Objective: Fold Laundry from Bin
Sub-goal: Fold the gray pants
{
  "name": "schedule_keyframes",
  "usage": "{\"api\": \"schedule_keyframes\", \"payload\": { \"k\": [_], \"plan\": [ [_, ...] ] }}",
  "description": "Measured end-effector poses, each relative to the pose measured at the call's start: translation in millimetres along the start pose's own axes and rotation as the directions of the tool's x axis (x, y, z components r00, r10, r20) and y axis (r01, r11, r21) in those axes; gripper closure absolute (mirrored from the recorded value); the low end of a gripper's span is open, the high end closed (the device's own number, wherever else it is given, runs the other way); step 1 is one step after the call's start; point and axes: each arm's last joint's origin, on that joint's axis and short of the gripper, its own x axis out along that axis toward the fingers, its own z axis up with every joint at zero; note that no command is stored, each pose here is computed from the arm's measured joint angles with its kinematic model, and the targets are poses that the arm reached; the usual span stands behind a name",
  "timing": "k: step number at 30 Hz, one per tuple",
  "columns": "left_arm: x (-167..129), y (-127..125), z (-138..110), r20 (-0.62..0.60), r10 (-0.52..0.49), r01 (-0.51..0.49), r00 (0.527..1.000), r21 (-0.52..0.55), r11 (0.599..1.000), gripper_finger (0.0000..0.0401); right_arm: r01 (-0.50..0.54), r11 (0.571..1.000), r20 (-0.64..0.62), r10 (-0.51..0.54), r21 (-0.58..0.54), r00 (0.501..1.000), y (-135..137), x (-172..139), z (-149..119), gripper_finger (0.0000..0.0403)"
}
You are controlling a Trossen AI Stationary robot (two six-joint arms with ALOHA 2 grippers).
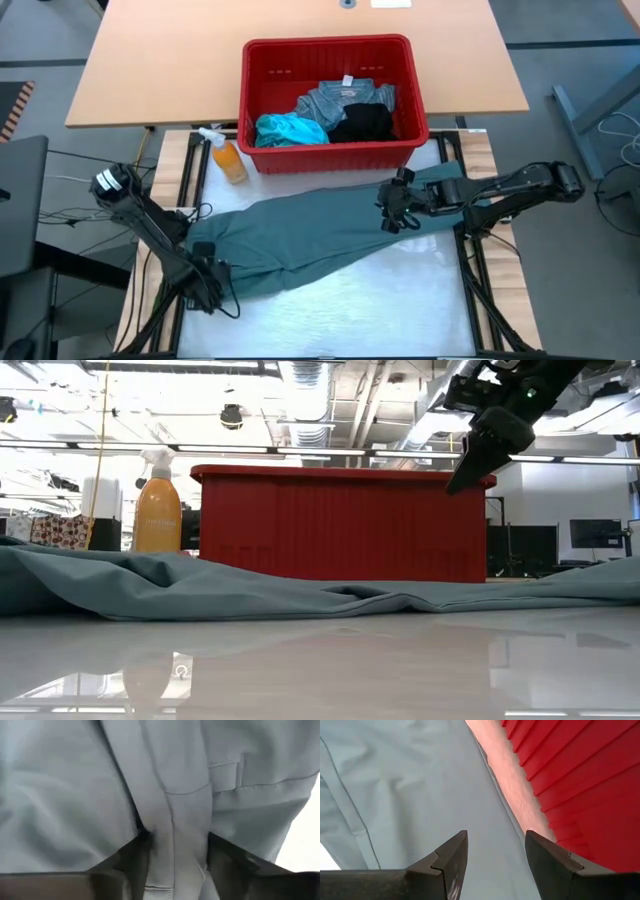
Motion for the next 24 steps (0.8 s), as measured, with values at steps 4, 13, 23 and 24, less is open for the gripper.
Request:
{"api": "schedule_keyframes", "payload": {
  "k": [4, 13, 23, 24],
  "plan": [
    [-2.0, 4.6, -1.5, 0.022, 0.056, -0.055, 0.998, -0.017, 0.998, 0.0346, 0.000, 1.000, 0.000, 0.000, 0.000, 1.000, -0.1, 0.0, 0.0, 0.0182],
    [-50.3, 16.7, -11.5, 0.064, 0.113, -0.107, 0.992, -0.086, 0.991, 0.0398, 0.011, 1.000, -0.011, -0.011, 0.009, 1.000, -3.1, 1.4, -0.5, 0.0182],
    [-95.9, -1.3, -1.9, 0.095, 0.011, -0.005, 0.995, -0.065, 0.998, 0.0400, 0.011, 1.000, -0.014, -0.011, 0.000, 1.000, -3.1, 1.4, -0.8, 0.0182],
    [-95.2, -1.7, -1.7, 0.083, 0.025, -0.019, 0.996, -0.070, 0.997, 0.0400, 0.011, 1.000, -0.015, -0.011, -0.001, 1.000, -3.2, 1.4, -1.0, 0.0182]
  ]
}}
